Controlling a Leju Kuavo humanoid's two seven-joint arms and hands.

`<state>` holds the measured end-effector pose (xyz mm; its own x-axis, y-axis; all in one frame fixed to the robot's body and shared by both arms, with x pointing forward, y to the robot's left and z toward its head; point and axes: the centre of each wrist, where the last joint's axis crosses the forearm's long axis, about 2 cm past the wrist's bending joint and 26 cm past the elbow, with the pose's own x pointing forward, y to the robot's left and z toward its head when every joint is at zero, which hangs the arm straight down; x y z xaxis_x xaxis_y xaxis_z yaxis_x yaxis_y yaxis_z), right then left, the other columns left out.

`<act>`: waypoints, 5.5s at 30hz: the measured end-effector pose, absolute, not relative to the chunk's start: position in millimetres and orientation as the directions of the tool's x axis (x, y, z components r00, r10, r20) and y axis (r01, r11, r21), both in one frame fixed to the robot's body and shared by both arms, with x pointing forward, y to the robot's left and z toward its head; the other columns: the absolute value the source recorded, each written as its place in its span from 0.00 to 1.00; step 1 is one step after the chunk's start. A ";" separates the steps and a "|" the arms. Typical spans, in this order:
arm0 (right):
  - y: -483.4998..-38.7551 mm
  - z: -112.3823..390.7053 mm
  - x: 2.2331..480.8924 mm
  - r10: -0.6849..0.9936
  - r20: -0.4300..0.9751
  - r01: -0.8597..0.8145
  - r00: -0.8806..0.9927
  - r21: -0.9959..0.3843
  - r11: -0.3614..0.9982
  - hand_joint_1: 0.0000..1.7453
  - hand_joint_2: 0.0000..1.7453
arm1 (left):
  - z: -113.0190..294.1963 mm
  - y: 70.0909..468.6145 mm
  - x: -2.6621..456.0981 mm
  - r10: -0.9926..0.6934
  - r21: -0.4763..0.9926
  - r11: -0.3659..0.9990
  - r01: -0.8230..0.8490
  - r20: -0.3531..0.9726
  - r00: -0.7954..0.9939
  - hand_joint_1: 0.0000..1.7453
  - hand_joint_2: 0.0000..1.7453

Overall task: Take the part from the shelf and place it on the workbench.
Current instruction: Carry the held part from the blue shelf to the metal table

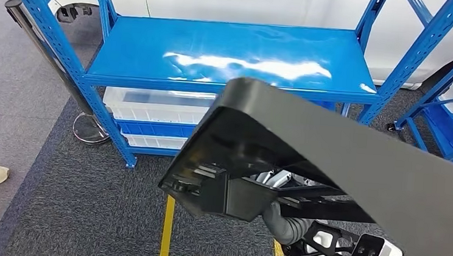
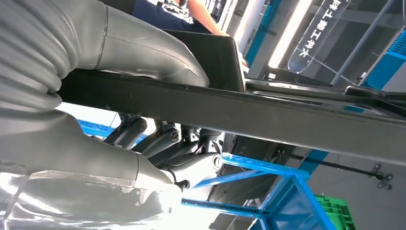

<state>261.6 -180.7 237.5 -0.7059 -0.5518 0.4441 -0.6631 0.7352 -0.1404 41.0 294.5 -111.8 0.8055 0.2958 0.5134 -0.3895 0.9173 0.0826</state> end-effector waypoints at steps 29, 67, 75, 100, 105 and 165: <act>-155.1 243.8 248.0 -0.498 0.424 -0.621 -0.756 -0.226 0.751 1.00 1.00 | -111.6 306.4 40.2 0.304 0.133 0.895 -0.426 0.518 0.800 0.00 1.00; -184.2 226.6 223.2 -0.424 0.457 -0.554 -0.782 -0.195 0.810 1.00 1.00 | -110.9 341.5 27.6 0.275 0.157 0.897 -0.412 0.531 0.802 0.00 1.00; -193.1 225.2 220.3 -0.405 0.462 -0.539 -0.789 -0.204 0.817 1.00 1.00 | -111.1 334.6 32.1 0.277 0.154 0.900 -0.407 0.519 0.808 0.00 1.00; -211.4 223.0 228.0 -0.439 0.486 -0.585 -0.756 -0.201 0.786 1.00 1.00 | -111.7 317.2 37.0 0.326 0.097 0.894 -0.438 0.530 0.783 0.00 1.00; -213.2 233.6 239.1 -0.452 0.458 -0.593 -0.765 -0.231 0.771 1.00 1.00 | -111.8 311.8 38.4 0.347 0.093 0.886 -0.454 0.517 0.783 0.00 1.00; -217.6 221.3 224.3 -0.300 0.471 -0.442 -0.830 -0.224 0.869 1.00 1.00 | -112.5 307.4 31.8 0.348 0.135 0.875 -0.465 0.494 0.797 0.00 1.00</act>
